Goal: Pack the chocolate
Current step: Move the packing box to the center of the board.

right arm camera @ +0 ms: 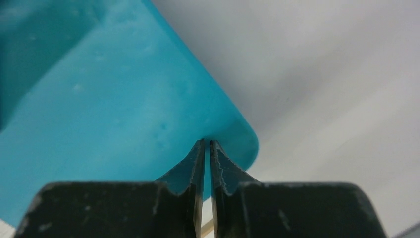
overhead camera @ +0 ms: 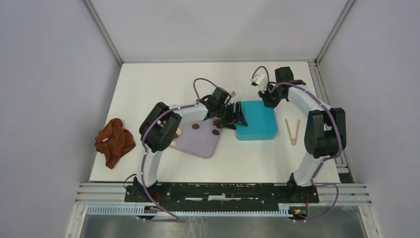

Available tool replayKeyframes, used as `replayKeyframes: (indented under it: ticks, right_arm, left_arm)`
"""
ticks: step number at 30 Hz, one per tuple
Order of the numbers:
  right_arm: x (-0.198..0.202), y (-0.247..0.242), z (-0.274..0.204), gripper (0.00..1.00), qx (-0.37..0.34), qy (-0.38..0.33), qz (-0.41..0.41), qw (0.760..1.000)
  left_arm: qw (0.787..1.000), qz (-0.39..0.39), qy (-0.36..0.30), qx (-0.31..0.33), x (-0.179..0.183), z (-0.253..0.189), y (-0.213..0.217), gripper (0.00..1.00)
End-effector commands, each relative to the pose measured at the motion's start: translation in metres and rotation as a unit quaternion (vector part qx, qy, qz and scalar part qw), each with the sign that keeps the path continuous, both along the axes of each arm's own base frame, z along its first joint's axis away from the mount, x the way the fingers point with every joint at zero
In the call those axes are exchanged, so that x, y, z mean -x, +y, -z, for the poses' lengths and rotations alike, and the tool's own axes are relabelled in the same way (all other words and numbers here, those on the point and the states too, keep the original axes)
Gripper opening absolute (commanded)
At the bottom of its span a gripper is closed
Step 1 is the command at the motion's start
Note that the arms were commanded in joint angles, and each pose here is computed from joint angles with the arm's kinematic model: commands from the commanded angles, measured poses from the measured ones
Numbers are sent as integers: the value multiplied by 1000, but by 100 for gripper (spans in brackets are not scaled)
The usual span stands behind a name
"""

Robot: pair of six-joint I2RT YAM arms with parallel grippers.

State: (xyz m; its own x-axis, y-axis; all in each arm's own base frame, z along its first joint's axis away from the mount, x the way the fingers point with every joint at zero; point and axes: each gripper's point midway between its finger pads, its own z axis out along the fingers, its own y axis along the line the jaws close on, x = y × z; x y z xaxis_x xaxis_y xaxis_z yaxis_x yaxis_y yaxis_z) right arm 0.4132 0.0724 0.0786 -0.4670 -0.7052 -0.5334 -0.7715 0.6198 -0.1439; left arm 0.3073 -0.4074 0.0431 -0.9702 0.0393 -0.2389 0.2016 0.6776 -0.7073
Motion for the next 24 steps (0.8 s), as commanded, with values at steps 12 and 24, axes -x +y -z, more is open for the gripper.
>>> replayKeyframes:
  ticks: [12, 24]
  right_arm:
    - [9, 118, -74, 13, -152, -8, -94, 984]
    - [39, 86, 62, 13, -7, 144, -42, 989]
  left_arm:
    - [998, -26, 48, -29, 12, 40, 15, 75]
    - [999, -26, 44, -12, 15, 33, 15, 73]
